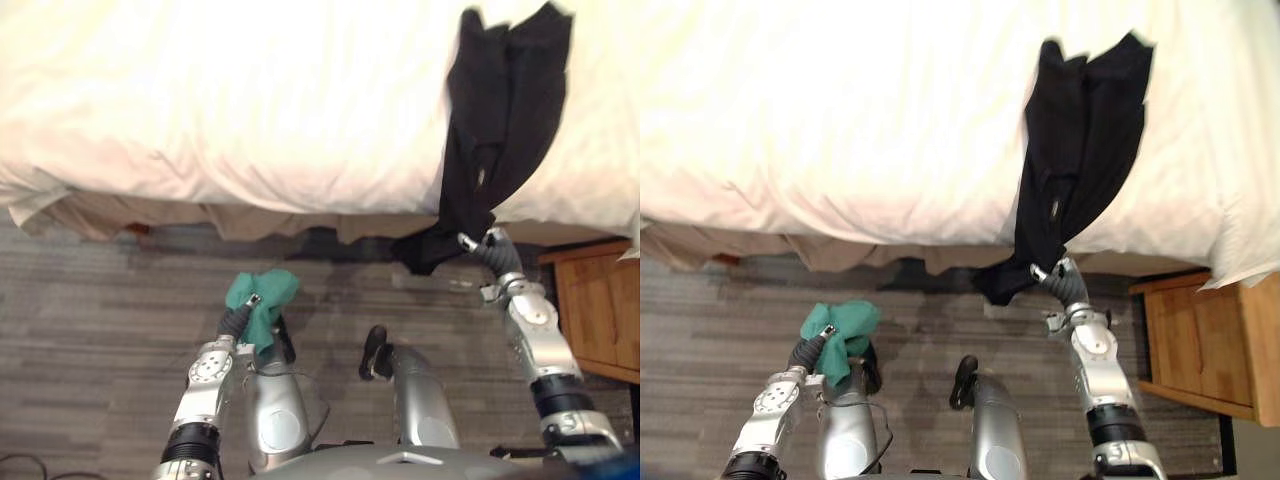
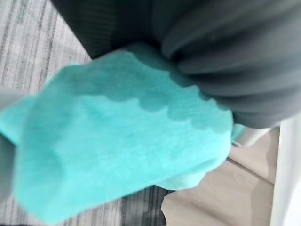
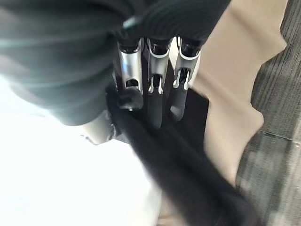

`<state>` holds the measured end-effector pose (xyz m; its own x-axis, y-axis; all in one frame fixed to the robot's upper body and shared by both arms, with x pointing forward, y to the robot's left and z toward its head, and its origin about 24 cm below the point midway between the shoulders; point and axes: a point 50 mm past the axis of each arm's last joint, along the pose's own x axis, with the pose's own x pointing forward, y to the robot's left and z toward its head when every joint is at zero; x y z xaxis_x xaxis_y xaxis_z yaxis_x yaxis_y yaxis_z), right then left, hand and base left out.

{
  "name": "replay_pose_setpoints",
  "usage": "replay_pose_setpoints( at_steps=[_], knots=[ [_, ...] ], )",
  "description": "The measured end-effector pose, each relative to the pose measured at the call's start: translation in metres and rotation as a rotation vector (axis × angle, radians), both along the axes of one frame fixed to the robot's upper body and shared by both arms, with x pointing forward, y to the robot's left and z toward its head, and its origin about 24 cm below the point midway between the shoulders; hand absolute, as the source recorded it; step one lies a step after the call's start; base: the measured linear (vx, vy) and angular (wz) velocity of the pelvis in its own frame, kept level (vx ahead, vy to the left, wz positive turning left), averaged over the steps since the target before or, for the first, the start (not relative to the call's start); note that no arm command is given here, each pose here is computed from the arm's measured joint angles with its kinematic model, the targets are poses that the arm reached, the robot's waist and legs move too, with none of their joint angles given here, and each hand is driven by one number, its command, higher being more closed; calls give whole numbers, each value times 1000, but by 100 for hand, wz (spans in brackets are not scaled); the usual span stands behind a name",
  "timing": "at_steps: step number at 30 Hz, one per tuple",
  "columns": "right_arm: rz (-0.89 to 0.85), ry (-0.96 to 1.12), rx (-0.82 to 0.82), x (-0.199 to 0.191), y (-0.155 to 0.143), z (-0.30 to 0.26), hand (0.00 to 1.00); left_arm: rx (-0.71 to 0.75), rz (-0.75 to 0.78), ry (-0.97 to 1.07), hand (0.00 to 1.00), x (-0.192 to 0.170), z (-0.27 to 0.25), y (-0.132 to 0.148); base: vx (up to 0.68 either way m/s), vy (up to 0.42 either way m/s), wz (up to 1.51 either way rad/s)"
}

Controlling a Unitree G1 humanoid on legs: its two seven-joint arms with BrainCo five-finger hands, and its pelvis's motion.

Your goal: Tidy the bed and pick cloth on bed and put in laundry

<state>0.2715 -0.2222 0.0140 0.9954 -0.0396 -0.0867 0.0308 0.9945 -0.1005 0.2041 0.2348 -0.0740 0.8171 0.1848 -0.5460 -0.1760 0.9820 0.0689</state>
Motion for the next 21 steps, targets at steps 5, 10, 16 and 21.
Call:
replay_pose_setpoints(
  at_steps=[5, 10, 16, 21],
  knots=[
    [-62, 103, 84, -43, -8, -41, 100, -32, 54, 181, 100, -32, -35, -16, 147, 42, 1],
    [-100, 250, 168, -86, -10, -80, 100, -81, 81, 249, 100, -54, -48, -24, 110, 34, 14],
    [-156, 463, 277, -127, -6, -125, 100, -104, 113, 380, 100, -91, -69, -22, 66, -12, 18],
    [-197, 611, 352, -162, -6, -149, 100, -156, 175, 458, 100, -123, -82, -22, -27, 3, 22]
  ],
)
